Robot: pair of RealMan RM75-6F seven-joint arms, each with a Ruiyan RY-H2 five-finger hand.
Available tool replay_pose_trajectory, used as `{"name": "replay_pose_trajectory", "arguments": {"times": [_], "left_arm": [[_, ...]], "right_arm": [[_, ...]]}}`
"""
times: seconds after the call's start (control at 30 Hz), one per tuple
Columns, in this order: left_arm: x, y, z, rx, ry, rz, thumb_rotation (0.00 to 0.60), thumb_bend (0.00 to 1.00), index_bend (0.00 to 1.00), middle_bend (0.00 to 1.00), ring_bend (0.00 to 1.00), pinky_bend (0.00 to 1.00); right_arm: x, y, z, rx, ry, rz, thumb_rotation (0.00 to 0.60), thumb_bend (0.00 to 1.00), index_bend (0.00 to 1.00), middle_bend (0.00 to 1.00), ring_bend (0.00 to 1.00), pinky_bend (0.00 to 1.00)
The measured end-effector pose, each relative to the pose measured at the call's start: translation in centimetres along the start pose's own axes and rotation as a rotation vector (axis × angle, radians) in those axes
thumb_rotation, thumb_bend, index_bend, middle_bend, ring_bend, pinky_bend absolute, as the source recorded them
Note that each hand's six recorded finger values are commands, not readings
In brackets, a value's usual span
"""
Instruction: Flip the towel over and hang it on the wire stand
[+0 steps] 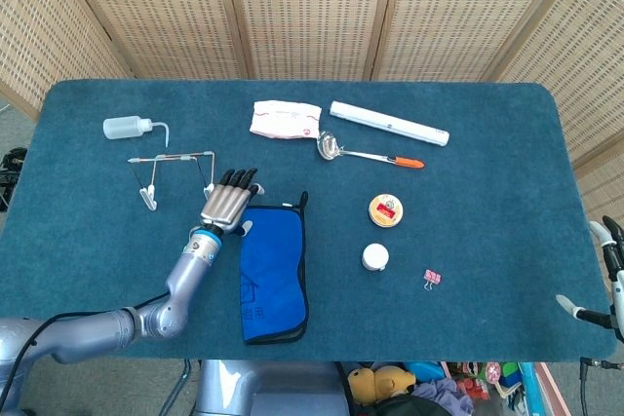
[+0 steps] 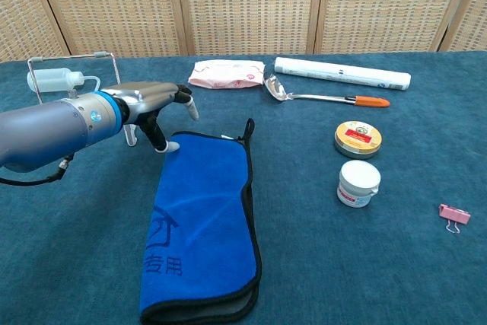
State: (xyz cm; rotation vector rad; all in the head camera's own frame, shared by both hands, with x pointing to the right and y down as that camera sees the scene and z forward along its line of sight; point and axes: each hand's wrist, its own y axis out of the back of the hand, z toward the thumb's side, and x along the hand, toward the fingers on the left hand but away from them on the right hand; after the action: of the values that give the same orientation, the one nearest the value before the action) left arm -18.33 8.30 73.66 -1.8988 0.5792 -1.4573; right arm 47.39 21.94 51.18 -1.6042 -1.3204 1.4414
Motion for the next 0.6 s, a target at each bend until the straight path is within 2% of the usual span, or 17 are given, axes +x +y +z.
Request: {"name": "replay_pose_trajectory", "arguments": {"times": [0.33,0.6], "left_arm": [[0.9,-1.0,-0.2,0.012,0.054,-0.028,0.600,0.35,0.25,0.00,0.00,0.00],[1.2,-1.7,0.0,0.002,0.057,-0.054,0.600,0.35,0.26,0.00,0.00,0.00]], "right_arm": [[-0.2,0.1,-0.3,-0.008,-0.009,0.002,0.600,0.00,0.00,0.00,0.00,0.00],[-0.2,0.1,-0.4,-0.010,-0.010,0.002,0.600,0.00,0.00,0.00,0.00,0.00]]}}
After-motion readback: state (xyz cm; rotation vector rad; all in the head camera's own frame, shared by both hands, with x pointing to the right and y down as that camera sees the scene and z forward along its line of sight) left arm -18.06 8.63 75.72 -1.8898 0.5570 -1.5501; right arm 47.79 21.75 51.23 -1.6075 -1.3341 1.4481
